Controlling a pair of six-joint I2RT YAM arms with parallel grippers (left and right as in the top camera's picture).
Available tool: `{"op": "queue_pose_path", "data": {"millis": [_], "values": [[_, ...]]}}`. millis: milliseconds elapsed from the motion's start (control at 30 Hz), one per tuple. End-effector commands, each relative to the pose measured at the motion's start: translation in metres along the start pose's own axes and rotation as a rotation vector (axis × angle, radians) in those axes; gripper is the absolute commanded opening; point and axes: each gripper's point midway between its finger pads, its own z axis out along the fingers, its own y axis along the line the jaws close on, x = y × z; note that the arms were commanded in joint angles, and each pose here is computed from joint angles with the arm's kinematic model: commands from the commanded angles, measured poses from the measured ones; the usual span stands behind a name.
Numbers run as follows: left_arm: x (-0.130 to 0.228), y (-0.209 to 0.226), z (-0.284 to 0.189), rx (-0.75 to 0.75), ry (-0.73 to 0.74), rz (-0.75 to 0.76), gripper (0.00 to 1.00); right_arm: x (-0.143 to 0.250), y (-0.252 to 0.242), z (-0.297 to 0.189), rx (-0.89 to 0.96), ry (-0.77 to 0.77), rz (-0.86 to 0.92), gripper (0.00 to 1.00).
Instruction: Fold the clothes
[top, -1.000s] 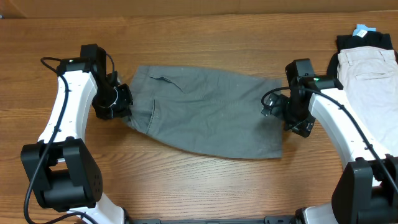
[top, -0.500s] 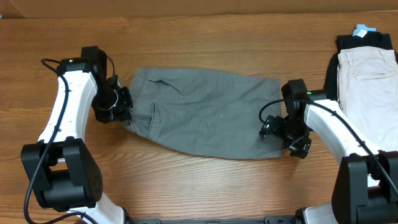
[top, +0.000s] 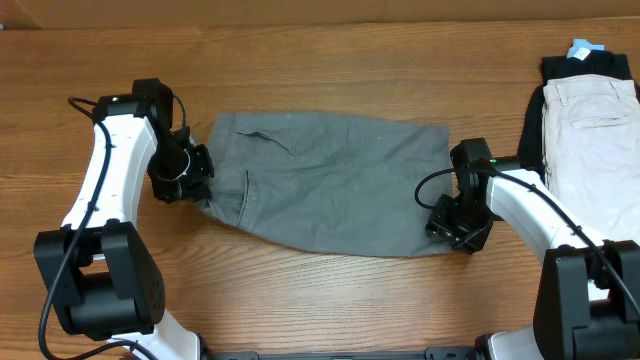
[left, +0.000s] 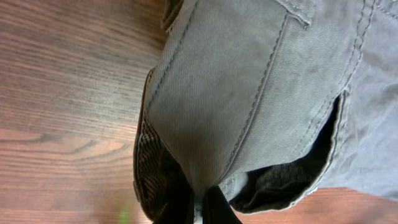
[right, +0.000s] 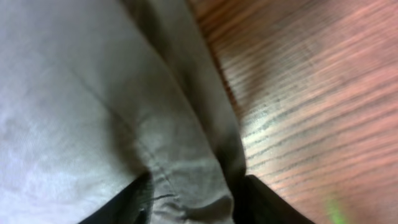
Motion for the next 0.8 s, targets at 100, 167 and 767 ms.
{"op": "queue_pose_path", "data": {"millis": [100,167,767], "values": [[0.012,0.002,-0.004,-0.012,0.026,-0.029,0.04,-0.004,0.004,-0.006,-0.015,-0.021,-0.005,0.04],[0.018,0.003,-0.005,-0.017,0.045,-0.035,0.04,-0.007,0.008,-0.012,-0.022,-0.029,-0.007,0.04],[0.052,-0.030,-0.031,-0.060,-0.025,0.089,0.15,-0.026,0.030,-0.110,-0.119,-0.235,-0.036,0.04]]}}
